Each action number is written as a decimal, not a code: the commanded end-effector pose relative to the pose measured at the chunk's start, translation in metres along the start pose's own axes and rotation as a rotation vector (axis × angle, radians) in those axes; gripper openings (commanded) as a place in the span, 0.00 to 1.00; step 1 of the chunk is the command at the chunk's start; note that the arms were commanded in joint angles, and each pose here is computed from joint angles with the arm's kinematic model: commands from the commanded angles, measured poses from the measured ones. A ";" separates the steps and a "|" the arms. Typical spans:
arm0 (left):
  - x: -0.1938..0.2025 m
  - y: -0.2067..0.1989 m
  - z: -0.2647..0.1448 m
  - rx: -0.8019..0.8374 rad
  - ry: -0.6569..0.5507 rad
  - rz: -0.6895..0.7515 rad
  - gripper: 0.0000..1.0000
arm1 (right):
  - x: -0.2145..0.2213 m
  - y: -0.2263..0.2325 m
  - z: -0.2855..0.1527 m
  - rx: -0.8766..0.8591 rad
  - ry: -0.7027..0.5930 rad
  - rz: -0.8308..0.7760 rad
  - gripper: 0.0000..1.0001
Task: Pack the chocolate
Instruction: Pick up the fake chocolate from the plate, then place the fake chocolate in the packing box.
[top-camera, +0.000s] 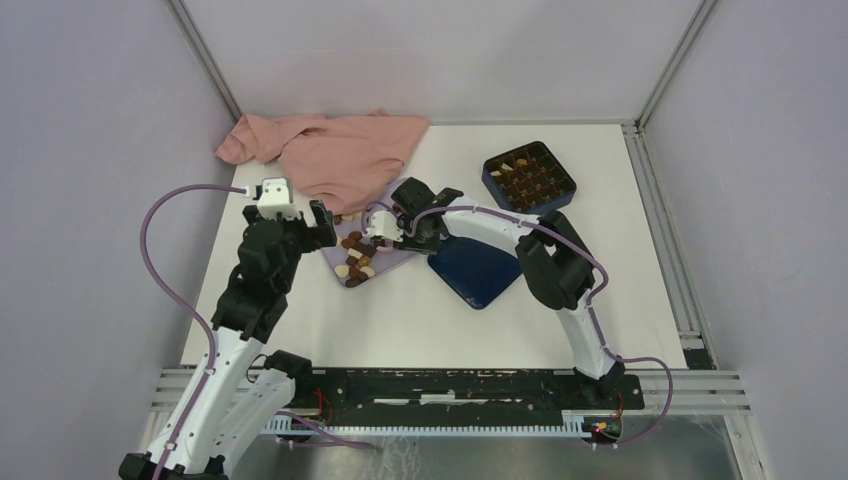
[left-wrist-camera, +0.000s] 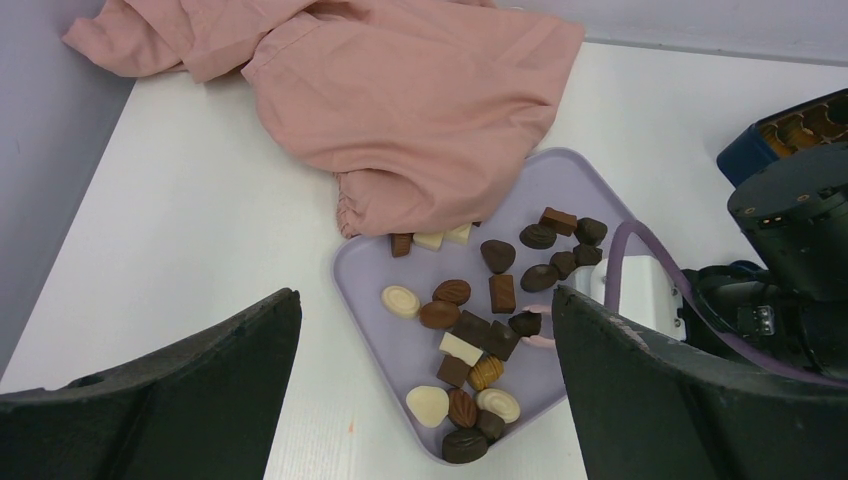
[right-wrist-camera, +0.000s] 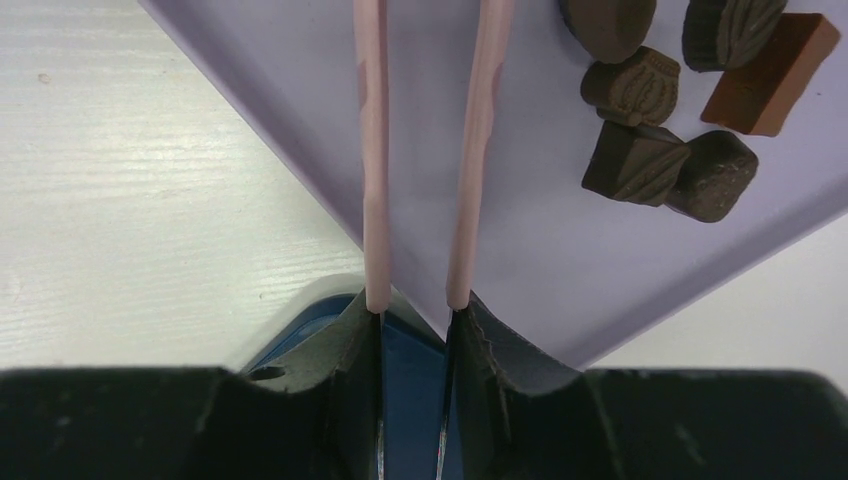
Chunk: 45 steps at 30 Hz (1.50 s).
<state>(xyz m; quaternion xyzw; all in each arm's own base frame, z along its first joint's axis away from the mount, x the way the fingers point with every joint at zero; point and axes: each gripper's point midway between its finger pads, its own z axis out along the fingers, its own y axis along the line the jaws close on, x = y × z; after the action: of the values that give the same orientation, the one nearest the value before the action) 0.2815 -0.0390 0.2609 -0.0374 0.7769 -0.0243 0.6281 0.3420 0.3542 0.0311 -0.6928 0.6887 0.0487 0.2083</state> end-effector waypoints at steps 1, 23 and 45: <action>-0.013 0.001 0.000 0.007 -0.044 0.035 1.00 | -0.032 -0.016 -0.041 0.069 -0.130 -0.025 0.20; -0.011 0.001 0.001 0.006 -0.038 0.037 1.00 | 0.035 -0.081 -0.134 0.182 -0.266 0.164 0.18; -0.011 -0.003 0.001 0.027 -0.034 0.037 1.00 | 0.258 -0.138 -0.147 0.395 0.138 0.453 0.20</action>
<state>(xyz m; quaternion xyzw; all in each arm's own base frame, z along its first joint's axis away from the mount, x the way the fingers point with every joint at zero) 0.2818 -0.0424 0.2599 -0.0314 0.7785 -0.0311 0.6261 0.4465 0.0731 0.1118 -0.4737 0.8317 -0.0515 0.2851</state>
